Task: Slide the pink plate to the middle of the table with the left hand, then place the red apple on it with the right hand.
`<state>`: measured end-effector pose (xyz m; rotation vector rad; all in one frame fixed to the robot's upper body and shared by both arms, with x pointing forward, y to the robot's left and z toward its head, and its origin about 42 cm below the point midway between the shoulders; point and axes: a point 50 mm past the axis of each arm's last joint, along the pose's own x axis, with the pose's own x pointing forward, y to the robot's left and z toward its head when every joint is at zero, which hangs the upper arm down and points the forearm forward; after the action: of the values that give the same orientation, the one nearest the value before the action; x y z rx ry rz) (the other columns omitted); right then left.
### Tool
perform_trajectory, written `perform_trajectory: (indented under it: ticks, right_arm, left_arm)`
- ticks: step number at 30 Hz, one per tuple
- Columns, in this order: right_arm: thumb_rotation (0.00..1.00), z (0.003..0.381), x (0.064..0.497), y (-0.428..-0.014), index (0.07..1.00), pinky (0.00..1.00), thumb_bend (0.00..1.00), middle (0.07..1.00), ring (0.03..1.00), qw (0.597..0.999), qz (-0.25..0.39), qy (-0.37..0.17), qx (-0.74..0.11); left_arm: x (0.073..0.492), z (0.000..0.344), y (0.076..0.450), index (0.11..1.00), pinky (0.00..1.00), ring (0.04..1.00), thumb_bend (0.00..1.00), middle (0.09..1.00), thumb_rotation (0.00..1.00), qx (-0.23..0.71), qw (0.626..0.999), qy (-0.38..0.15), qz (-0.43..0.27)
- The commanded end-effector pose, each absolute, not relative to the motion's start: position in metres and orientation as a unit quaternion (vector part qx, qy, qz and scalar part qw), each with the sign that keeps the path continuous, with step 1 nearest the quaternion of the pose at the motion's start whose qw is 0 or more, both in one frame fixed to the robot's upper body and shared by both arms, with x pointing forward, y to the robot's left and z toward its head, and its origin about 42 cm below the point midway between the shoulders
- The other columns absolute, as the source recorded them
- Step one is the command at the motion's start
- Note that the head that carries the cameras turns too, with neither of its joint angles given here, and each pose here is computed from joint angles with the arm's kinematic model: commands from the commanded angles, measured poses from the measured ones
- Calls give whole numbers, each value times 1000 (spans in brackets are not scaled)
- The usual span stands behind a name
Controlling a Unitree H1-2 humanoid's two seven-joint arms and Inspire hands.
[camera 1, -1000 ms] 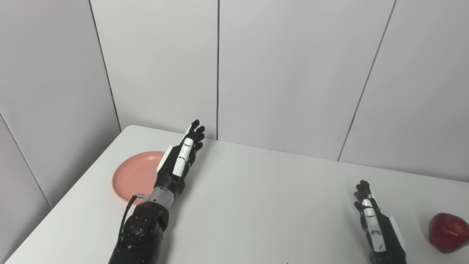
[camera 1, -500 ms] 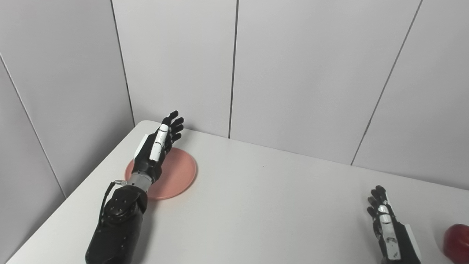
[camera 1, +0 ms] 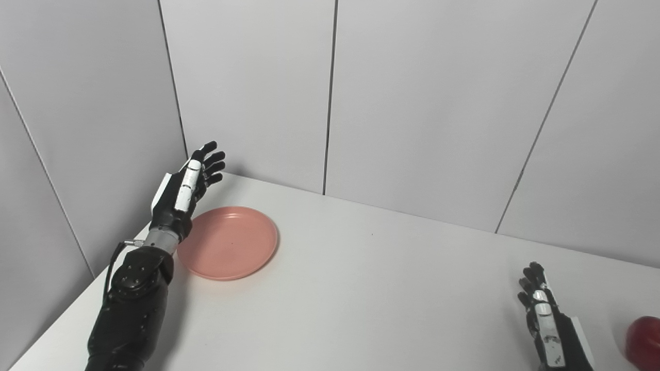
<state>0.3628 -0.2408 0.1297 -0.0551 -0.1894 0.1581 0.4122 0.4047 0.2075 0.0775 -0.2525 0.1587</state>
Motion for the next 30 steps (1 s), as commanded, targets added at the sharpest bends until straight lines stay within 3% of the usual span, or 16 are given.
perform_trajectory:
  ticks: [1, 15, 30]
  right_arm:
    - [994, 138, 364, -241, 1000, 1000, 727, 992, 1000, 990, 79, -114, -30]
    - [994, 138, 361, -235, 995, 1000, 717, 988, 1000, 989, 77, -120, -30]
    - [986, 138, 360, -236, 995, 1000, 707, 987, 1000, 990, 78, -119, -25]
  left_arm:
    - [420, 240, 418, 844, 850, 866, 585, 858, 1000, 52, 978, -178, 92]
    - [422, 225, 466, 874, 901, 888, 630, 878, 1000, 62, 977, -149, 138]
    - [422, 205, 479, 854, 887, 884, 572, 868, 1000, 46, 980, -122, 150]
